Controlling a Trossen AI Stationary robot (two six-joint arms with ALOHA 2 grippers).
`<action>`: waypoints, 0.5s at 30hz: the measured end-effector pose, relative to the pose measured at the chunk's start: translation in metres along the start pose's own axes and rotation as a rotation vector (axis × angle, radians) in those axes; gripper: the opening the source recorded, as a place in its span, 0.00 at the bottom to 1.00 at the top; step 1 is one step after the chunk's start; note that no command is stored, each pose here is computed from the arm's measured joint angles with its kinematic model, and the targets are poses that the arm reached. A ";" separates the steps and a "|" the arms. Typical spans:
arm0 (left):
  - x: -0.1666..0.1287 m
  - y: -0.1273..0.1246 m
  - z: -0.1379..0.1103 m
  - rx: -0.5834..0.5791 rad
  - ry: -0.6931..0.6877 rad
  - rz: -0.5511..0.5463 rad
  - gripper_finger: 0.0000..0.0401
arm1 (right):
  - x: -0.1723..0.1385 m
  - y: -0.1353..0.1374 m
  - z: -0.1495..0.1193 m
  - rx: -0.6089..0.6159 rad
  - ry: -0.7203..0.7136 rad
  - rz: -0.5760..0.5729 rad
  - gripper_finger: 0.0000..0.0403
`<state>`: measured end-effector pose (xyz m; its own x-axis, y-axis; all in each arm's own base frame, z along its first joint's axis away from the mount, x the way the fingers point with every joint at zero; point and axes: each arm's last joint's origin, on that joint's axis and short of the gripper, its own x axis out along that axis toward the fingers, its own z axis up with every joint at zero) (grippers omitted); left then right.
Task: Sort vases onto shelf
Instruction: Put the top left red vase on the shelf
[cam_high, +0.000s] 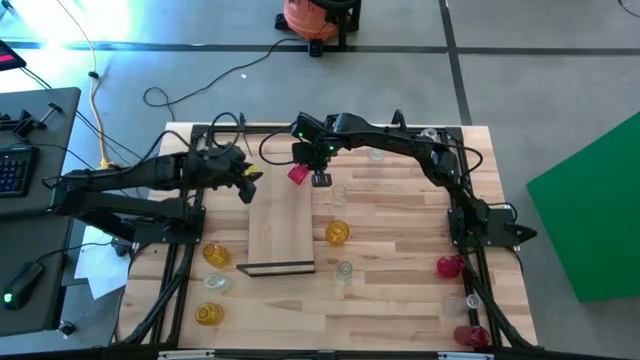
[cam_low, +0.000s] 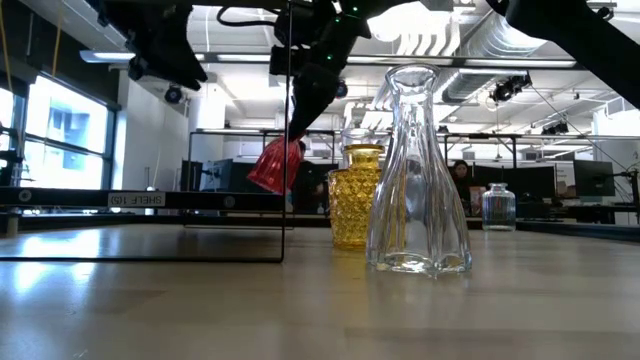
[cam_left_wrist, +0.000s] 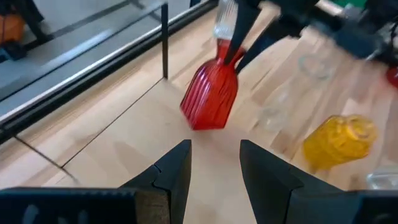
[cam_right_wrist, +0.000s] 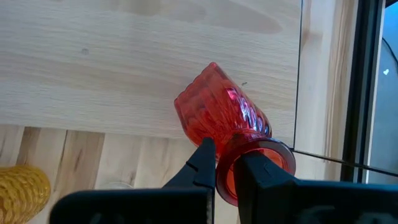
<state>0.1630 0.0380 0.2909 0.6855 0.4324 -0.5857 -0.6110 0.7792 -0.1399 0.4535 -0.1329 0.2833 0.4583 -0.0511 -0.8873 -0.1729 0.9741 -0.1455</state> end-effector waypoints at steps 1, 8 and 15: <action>0.002 0.000 -0.001 0.006 0.013 0.007 0.32 | 0.000 0.000 0.000 0.000 0.000 0.000 0.01; 0.022 0.001 -0.015 0.164 0.087 0.109 0.32 | 0.000 0.000 0.000 0.005 0.000 0.000 0.01; 0.043 0.007 -0.050 0.056 -0.051 0.246 0.32 | 0.000 -0.001 0.000 0.026 0.000 -0.001 0.01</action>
<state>0.1686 0.0394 0.2246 0.5391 0.6333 -0.5553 -0.7398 0.6711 0.0472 0.4533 -0.1337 0.2833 0.4586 -0.0516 -0.8871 -0.1501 0.9795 -0.1346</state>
